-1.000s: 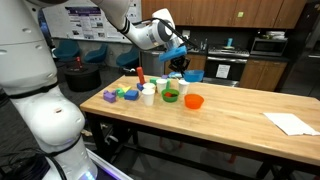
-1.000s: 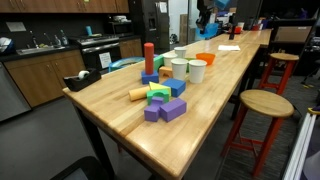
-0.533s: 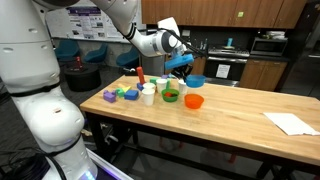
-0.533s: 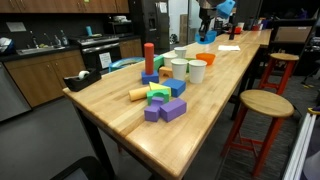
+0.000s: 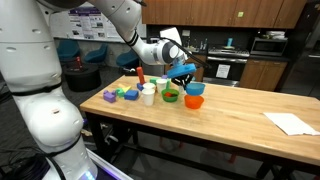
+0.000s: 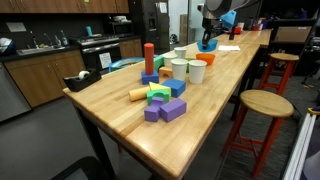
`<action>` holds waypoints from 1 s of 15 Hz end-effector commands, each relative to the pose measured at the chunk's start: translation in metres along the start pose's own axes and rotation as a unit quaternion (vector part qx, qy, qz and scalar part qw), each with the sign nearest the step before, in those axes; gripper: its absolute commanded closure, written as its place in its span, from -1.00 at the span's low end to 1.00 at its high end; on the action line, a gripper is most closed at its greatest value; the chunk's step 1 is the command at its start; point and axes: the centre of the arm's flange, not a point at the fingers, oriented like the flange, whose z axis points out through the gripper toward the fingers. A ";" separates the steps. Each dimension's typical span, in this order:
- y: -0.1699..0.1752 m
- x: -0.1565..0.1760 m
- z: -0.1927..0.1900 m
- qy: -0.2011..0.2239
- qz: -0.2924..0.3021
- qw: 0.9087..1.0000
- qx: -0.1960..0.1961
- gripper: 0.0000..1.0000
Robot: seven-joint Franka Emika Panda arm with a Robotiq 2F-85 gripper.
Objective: Put the bowls together
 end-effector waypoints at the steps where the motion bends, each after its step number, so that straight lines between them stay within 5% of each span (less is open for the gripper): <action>1: -0.001 -0.009 0.014 0.010 -0.016 1.000 0.010 0.98; 14: 0.005 -0.023 0.034 0.041 -0.037 0.998 0.034 0.98; 15: 0.006 -0.024 0.035 0.039 -0.033 0.998 0.035 0.43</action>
